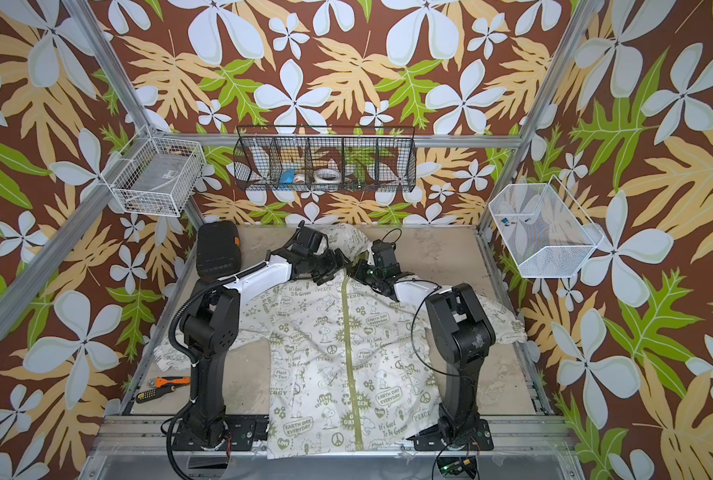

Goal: Unzip the jacket
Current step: Flatten out the jacket at the center of the board.

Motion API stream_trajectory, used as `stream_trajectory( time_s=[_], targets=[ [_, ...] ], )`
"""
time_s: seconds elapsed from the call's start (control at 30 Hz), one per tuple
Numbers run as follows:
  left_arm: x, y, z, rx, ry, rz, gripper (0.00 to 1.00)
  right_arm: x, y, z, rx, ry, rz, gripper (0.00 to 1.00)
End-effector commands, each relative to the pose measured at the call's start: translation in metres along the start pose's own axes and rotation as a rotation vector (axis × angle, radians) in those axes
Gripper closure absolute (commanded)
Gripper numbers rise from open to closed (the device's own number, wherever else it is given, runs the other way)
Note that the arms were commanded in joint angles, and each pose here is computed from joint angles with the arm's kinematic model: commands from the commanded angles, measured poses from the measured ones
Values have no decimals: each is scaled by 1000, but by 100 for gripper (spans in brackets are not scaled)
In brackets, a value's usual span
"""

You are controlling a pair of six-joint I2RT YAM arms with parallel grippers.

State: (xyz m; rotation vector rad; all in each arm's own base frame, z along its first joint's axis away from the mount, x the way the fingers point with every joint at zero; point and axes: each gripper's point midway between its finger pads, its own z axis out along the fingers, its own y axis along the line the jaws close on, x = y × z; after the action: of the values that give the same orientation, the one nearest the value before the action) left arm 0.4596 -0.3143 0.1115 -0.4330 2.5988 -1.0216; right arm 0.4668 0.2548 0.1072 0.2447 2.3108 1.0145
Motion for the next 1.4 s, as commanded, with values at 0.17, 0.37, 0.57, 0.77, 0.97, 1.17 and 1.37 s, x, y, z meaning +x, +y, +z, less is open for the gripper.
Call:
stream_trajectory(
  time_s=[0.17,0.37,0.57,0.77,0.97,1.17,1.37],
  targets=[
    [20,12,7,-24,97,-20,23,-5,1,6,3,-4,-25,100],
    [17,7,6,-13,91,-8,40,-4,-1,8,13,6,-28,100],
    [19,9,1,-9,81,-8,49,-6,-1,8,21,7,-35,100],
    [11,10,-8,14,48,-47,28,-4,-2,7,23,11,-32,100],
    [-4,3,-14,17,15,-86,15,-5,-1,6,22,12,-35,100],
    [-7,19,-2,-69,27,-88,17,-7,1,6,21,8,-33,100],
    [1,30,2,-79,38,-104,27,-8,2,8,19,10,-31,100]
  ],
)
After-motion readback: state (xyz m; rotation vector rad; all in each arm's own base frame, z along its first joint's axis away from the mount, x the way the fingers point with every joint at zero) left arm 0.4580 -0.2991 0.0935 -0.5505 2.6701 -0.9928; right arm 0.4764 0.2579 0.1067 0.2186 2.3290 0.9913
